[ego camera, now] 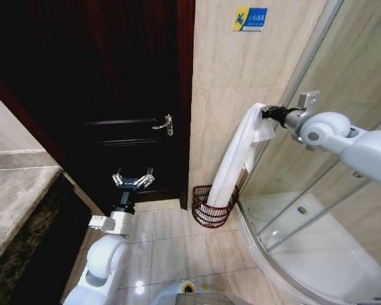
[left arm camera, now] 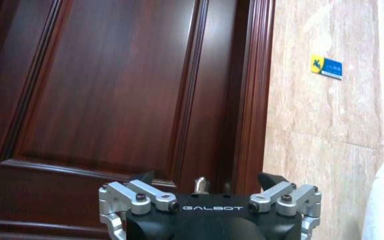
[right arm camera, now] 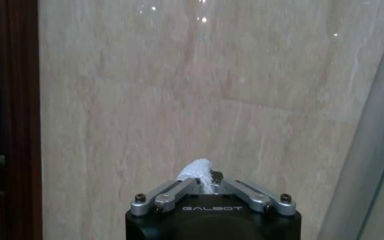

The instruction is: Discard the used towel into the hamper.

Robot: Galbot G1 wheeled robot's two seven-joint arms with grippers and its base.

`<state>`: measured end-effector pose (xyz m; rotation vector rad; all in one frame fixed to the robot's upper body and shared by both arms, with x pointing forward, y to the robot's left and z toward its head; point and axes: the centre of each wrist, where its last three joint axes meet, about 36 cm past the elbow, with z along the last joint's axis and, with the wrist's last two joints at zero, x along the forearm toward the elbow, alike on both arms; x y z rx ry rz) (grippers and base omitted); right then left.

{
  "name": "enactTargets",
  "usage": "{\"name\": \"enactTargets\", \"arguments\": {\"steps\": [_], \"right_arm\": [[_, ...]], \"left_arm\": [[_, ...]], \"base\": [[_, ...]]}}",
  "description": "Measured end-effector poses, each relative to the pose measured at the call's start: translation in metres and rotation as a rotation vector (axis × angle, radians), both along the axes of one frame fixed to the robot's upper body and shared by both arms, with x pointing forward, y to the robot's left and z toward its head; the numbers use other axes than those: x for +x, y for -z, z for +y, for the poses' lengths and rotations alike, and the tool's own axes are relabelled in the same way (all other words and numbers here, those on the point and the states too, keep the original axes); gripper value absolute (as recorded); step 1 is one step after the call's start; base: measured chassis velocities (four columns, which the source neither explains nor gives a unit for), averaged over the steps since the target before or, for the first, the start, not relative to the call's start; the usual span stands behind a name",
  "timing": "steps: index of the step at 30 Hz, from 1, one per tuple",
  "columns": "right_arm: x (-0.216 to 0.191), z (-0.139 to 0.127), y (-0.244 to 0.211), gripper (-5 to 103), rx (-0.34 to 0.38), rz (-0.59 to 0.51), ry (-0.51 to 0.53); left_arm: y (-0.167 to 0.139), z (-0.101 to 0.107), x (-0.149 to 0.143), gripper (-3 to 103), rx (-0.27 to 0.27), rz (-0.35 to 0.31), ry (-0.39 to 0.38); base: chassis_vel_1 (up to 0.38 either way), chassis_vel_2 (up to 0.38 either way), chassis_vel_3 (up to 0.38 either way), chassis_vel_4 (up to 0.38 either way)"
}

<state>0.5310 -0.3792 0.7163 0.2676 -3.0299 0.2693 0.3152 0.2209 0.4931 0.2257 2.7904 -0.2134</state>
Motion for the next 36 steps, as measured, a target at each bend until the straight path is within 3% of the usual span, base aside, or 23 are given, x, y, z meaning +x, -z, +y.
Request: {"name": "enactTargets", "arguments": {"steps": [11, 18, 36], "right_arm": [[0.008, -0.01, 0.057, 2, 0.004, 0.005, -0.065], [0.014, -0.005, 0.092, 2, -0.035, 0.021, -0.1], [0.021, 0.01, 0.118, 2, -0.071, 0.064, -0.058]], "left_arm": [[0.0, 0.0, 0.0, 100, 0.0, 0.0, 0.0], [0.0, 0.0, 0.0, 100, 0.0, 0.0, 0.0], [0.0, 0.0, 0.0, 100, 0.0, 0.0, 0.0]], "base": [[0.0, 0.0, 0.0, 0.0], [0.0, 0.0, 0.0, 0.0], [0.0, 0.0, 0.0, 0.0]]}}
